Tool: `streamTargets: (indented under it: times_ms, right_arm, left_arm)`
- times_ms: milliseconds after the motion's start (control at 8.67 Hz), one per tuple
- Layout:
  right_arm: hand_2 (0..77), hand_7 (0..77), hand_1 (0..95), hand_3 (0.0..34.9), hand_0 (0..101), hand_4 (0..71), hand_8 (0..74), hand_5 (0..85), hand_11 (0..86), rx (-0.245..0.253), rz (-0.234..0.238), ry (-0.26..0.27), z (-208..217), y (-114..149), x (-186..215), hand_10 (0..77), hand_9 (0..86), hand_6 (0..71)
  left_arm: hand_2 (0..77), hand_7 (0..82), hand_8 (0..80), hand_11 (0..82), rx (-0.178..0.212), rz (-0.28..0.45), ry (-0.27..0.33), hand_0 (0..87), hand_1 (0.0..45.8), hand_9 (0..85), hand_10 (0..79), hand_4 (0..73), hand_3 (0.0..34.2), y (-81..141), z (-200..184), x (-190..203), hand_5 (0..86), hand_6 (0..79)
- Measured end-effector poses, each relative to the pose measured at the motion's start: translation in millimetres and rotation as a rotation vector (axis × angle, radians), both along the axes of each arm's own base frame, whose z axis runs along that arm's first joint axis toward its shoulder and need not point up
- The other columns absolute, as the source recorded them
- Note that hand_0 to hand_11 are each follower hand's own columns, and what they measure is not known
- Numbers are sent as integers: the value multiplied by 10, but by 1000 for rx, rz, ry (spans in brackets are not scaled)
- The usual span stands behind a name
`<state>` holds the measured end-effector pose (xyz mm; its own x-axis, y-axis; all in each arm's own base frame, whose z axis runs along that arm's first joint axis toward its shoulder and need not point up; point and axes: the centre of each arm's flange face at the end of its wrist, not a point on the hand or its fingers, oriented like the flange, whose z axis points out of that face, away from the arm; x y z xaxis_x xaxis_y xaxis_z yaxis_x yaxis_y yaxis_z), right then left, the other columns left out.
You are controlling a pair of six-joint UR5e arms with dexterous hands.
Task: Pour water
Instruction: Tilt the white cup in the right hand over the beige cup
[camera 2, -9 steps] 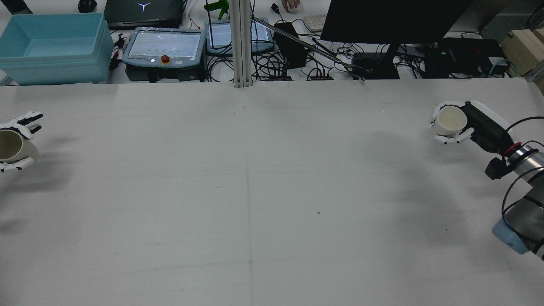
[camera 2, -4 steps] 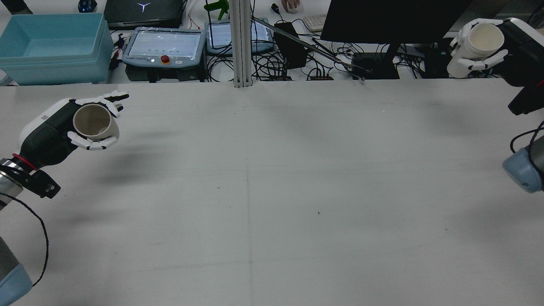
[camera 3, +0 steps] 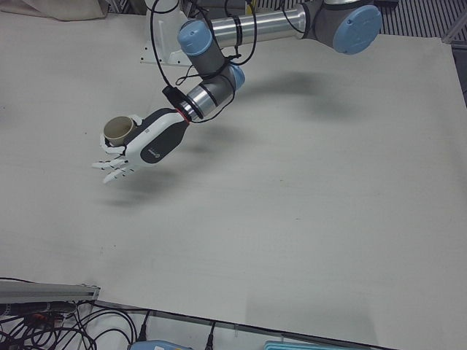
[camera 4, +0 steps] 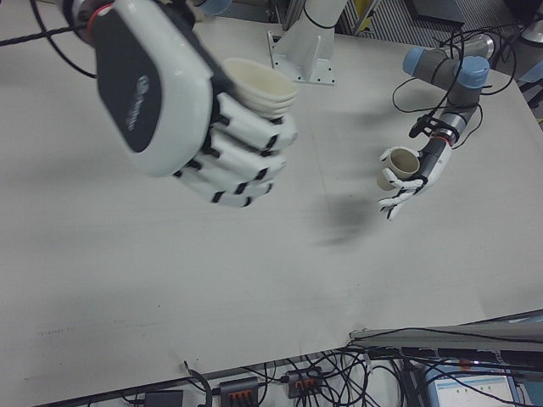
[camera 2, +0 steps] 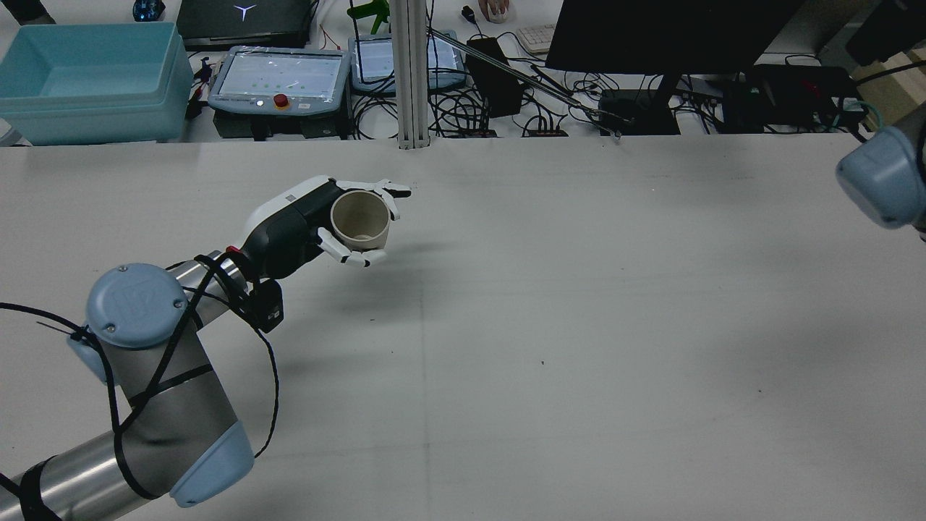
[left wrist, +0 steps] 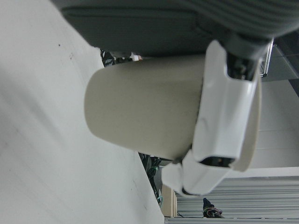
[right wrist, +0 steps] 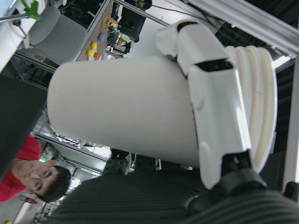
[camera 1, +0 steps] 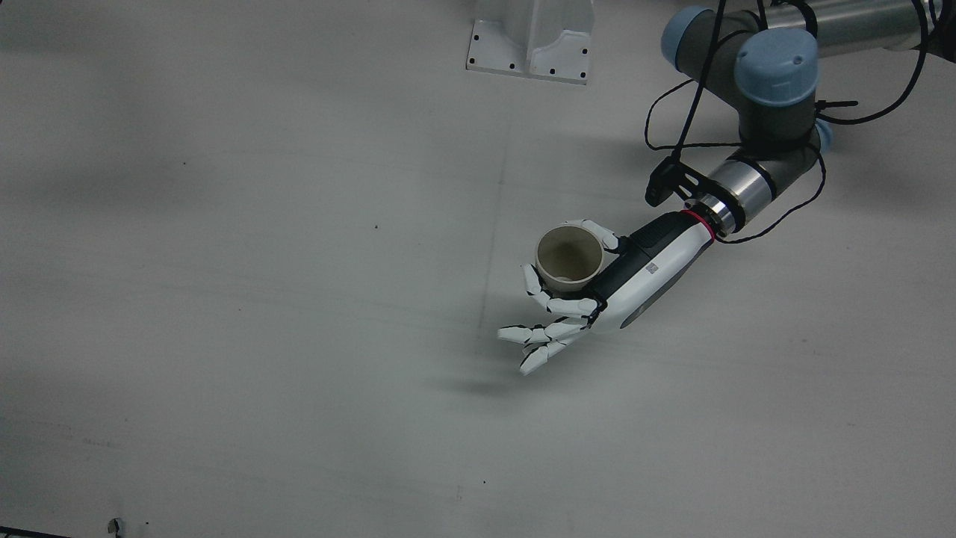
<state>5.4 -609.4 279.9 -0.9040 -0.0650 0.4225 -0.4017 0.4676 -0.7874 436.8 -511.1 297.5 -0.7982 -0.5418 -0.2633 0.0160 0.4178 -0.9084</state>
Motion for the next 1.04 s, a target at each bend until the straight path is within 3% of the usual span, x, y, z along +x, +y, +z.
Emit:
streamTargets:
  times_ms: [231, 462, 692, 808, 923, 1038]
  right_arm:
    - [376, 573, 175, 0, 803, 311, 382, 491, 425, 144, 35, 180, -902, 230, -576, 273, 496, 496]
    - [382, 573, 158, 0, 803, 316, 365, 491, 387, 234, 71, 392, -1142, 560, -1596, 240, 480, 502]
    - [382, 573, 158, 0, 803, 316, 344, 491, 371, 241, 124, 576, -971, 948, -2572, 229, 458, 502]
    - [382, 600, 158, 0, 803, 316, 305, 491, 371, 225, 146, 634, -872, 1120, -2891, 229, 415, 458]
    - [382, 600, 158, 0, 800, 316, 305, 491, 371, 204, 159, 670, -765, 1224, -3061, 229, 415, 458]
    - [382, 578, 158, 0, 800, 316, 289, 491, 371, 173, 176, 675, -604, 1255, -2972, 229, 398, 442]
  left_arm:
    - [393, 174, 60, 125, 12, 59, -6, 756, 218, 55, 82, 518, 0, -4, -309, 262, 382, 218]
    - [393, 174, 60, 131, -2, 81, 6, 762, 218, 55, 82, 518, 0, 35, -405, 326, 382, 218]
    - [393, 174, 60, 136, -32, 100, 17, 779, 218, 55, 82, 518, 0, 76, -433, 358, 382, 218]
    - [393, 174, 60, 136, -36, 104, 21, 772, 218, 55, 82, 518, 0, 88, -446, 355, 382, 218]
    - [393, 174, 65, 136, -36, 105, 26, 772, 218, 55, 82, 518, 0, 98, -459, 345, 382, 213]
    - [398, 174, 65, 136, -46, 108, 34, 770, 218, 55, 82, 518, 0, 104, -440, 333, 382, 207]
